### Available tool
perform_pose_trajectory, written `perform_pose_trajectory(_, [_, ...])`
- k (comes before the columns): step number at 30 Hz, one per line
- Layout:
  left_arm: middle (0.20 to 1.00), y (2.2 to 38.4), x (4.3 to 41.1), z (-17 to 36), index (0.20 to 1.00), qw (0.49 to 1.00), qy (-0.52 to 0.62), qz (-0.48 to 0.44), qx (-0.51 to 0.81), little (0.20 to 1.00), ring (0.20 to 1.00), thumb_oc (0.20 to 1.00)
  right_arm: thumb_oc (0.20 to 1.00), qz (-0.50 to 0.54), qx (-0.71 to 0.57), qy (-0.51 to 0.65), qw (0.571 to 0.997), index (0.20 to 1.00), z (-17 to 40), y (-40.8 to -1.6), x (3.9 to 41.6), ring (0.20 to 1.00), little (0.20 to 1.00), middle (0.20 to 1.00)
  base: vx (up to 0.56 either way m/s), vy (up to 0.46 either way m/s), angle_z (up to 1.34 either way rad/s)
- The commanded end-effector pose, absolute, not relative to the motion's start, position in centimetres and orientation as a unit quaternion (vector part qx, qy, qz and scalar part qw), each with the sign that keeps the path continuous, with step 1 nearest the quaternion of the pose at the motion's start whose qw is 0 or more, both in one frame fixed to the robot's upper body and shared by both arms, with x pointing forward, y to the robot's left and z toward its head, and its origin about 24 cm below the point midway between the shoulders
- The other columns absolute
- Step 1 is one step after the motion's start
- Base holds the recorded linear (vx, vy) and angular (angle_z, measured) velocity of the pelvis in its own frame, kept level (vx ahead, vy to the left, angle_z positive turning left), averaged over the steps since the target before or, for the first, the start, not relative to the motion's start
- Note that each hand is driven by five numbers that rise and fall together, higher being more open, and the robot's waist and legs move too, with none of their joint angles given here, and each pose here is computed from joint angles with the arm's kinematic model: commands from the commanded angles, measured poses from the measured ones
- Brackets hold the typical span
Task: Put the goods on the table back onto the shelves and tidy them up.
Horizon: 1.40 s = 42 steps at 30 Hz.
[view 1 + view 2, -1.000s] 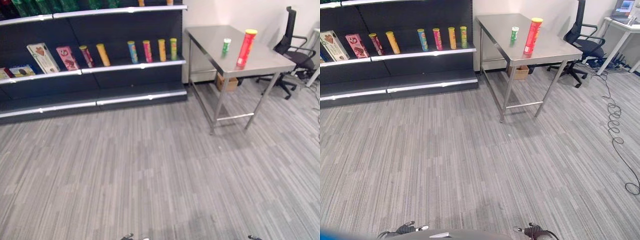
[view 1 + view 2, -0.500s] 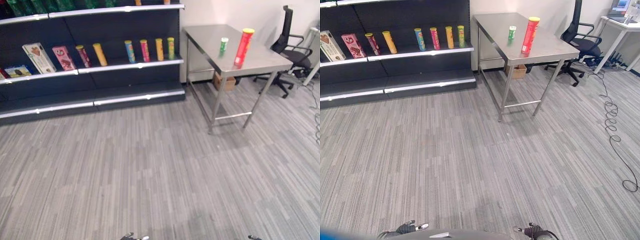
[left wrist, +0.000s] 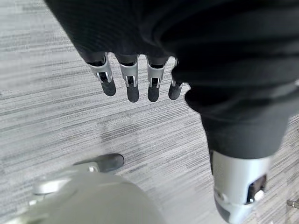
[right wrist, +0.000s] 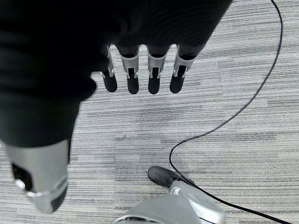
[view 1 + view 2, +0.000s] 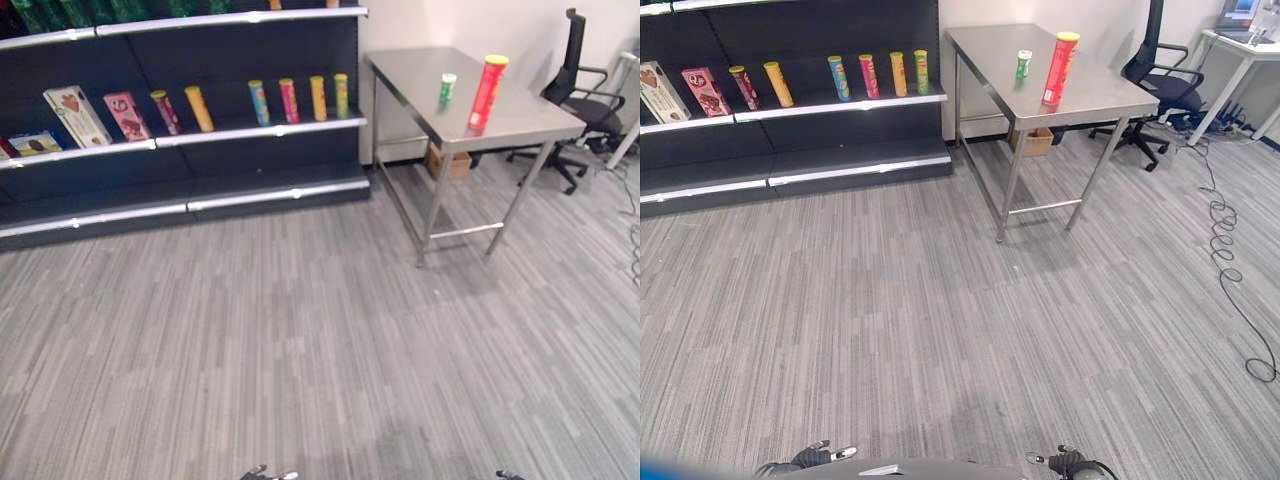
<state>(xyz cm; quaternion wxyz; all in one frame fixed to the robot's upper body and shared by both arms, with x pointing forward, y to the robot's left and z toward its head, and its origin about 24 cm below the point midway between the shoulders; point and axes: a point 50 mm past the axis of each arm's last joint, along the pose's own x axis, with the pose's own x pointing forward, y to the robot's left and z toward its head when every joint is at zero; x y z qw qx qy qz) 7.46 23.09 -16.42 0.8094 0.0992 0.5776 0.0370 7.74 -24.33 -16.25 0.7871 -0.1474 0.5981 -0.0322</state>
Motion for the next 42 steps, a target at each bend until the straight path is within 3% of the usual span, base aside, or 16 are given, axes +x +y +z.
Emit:
perform_pose_trajectory(1, [1.0, 24.5, 9.2, -15.8, 1.0, 0.814, 0.563, 0.047, 0.136, 1.0, 1.0, 1.0, 1.0, -0.037, -0.165, 0.579, 0.798, 1.0, -15.6, -25.3, 9.5, 1.0, 1.0, 1.0, 0.0, 0.0, 0.0])
perform_pose_trajectory(24, [1.0, 25.0, 9.6, -15.6, 1.0, 0.823, 0.552, 0.068, 0.11, 1.0, 1.0, 1.0, 1.0, -0.053, -0.157, 0.574, 0.802, 1.0, -15.3, -26.0, 9.9, 1.0, 1.0, 1.0, -0.01, 0.082, -0.08])
perform_pose_trajectory(42, [1.0, 23.7, 10.9, -15.6, 1.0, 0.831, 0.541, 0.033, 0.124, 1.0, 1.0, 1.0, 1.0, -0.076, -0.139, 0.583, 0.797, 1.0, -15.4, -26.9, 8.3, 1.0, 1.0, 1.0, 0.42, -0.118, 0.38])
